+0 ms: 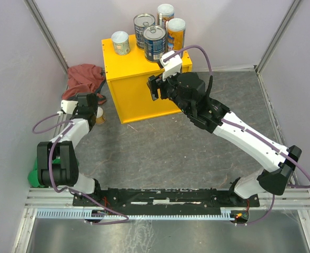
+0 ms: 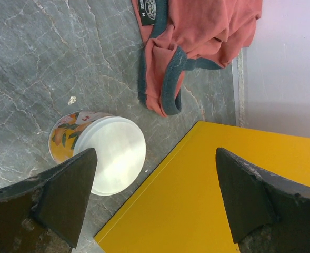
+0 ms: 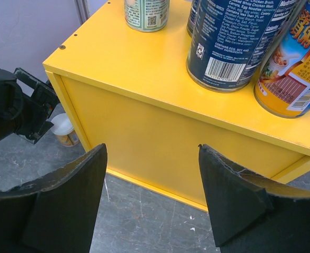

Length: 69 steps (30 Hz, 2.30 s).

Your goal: Place and organize the canned foods onto the counter

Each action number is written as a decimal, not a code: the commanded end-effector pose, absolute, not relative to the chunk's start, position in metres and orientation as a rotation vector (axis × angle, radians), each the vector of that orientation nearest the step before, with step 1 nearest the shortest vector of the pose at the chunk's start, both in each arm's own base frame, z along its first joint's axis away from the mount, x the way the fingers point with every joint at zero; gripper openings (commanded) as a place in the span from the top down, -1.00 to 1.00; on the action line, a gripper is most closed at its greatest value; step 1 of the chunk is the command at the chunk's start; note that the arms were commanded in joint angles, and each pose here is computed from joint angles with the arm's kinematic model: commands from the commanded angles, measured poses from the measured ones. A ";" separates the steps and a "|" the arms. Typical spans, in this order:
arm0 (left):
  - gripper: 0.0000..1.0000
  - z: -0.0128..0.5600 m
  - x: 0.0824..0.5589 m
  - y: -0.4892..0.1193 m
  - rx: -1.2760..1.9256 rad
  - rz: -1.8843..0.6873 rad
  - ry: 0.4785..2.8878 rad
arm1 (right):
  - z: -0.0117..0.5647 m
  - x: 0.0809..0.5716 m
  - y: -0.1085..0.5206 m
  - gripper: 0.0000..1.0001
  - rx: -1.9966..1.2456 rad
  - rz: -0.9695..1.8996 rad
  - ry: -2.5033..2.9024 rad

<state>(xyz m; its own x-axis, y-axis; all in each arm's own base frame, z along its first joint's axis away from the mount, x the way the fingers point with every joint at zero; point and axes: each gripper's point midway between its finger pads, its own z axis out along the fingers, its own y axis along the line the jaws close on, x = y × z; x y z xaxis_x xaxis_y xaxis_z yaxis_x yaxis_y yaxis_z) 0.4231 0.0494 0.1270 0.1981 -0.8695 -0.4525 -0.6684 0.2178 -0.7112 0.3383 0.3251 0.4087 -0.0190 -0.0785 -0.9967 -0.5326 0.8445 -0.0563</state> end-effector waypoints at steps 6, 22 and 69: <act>-0.99 0.132 0.430 0.054 -1.575 -0.221 1.585 | 0.437 0.340 0.324 -0.57 -0.464 0.395 1.496; -0.99 0.125 0.425 0.034 -1.837 -0.311 1.721 | 0.437 0.343 0.326 -0.57 -0.464 0.400 1.490; -0.99 0.071 0.431 0.027 -1.994 -0.360 1.826 | 0.420 0.359 0.321 -0.58 -0.449 0.364 1.525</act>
<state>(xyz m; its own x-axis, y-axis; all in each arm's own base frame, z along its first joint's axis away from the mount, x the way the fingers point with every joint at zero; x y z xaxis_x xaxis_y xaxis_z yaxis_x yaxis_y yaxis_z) 0.4150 0.0250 0.0662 0.0858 -0.9894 -0.1171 -0.9122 -0.0308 -0.4085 0.3528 0.3209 0.3993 -0.0271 -0.0992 -0.9947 -0.5075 0.8586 -0.0718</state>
